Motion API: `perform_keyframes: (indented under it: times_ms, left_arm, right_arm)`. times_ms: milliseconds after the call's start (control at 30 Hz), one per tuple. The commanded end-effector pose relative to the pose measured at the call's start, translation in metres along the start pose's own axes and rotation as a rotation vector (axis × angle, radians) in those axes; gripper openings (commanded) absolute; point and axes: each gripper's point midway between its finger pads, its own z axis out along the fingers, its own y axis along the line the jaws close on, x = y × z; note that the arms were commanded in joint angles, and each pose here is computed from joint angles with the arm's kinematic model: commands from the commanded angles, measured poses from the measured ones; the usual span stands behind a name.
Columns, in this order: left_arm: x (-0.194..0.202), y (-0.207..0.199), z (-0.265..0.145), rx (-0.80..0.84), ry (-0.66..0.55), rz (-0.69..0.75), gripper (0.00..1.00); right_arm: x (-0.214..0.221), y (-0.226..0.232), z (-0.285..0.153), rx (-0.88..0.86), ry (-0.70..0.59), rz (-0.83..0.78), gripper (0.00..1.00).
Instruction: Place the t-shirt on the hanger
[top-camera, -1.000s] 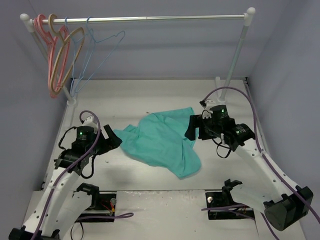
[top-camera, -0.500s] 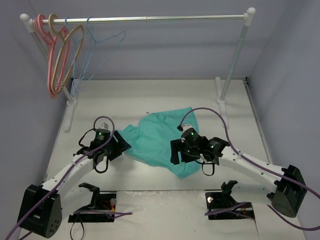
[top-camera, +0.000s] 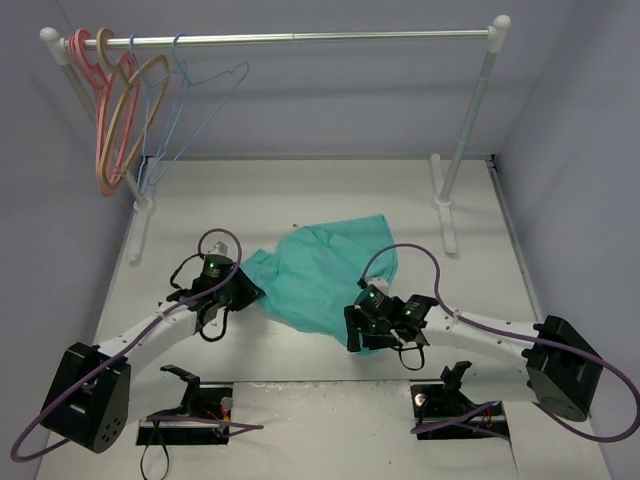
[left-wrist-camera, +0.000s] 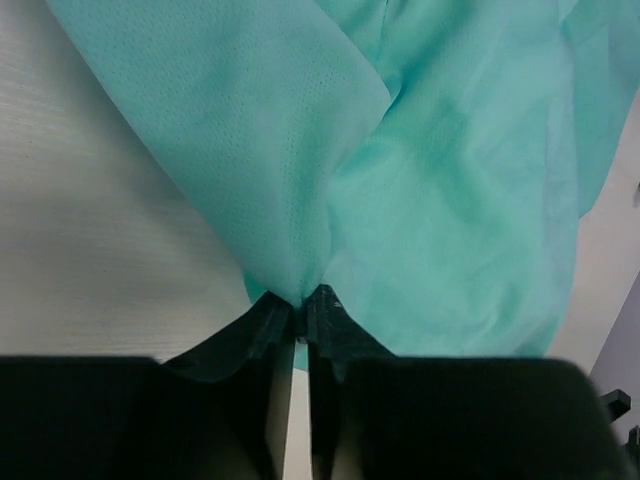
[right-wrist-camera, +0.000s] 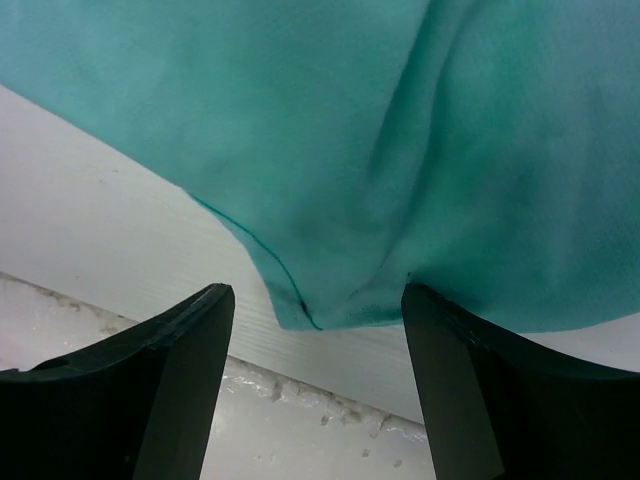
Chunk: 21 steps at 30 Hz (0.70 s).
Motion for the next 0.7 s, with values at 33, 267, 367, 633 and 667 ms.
perform_keyframes:
  times_ms: [33,267,367,633,667]
  left_arm:
    - [-0.028,-0.043,-0.015,0.108,-0.084,0.029,0.06]
    - [-0.041,-0.056,-0.037,0.106,-0.115,0.057,0.0]
    - [-0.055,-0.07,-0.058,0.115,-0.159,0.086,0.0]
    - [-0.158,-0.176,-0.21,0.243,-0.55,0.295,0.0]
    - [-0.167,-0.188,-0.223,0.256,-0.582,0.318,0.0]
  right_arm:
    - [-0.002,0.001,0.009,0.023,-0.029,0.033,0.68]
    - [-0.001,-0.005,0.019,0.082,-0.041,0.014,0.19]
    - [-0.026,0.001,0.001,0.126,-0.128,-0.043,0.0]
    - [-0.195,0.073,-0.201,0.091,-0.706,-0.307,0.0]
    - [-0.209,0.078,-0.225,0.087,-0.766,-0.329,0.0]
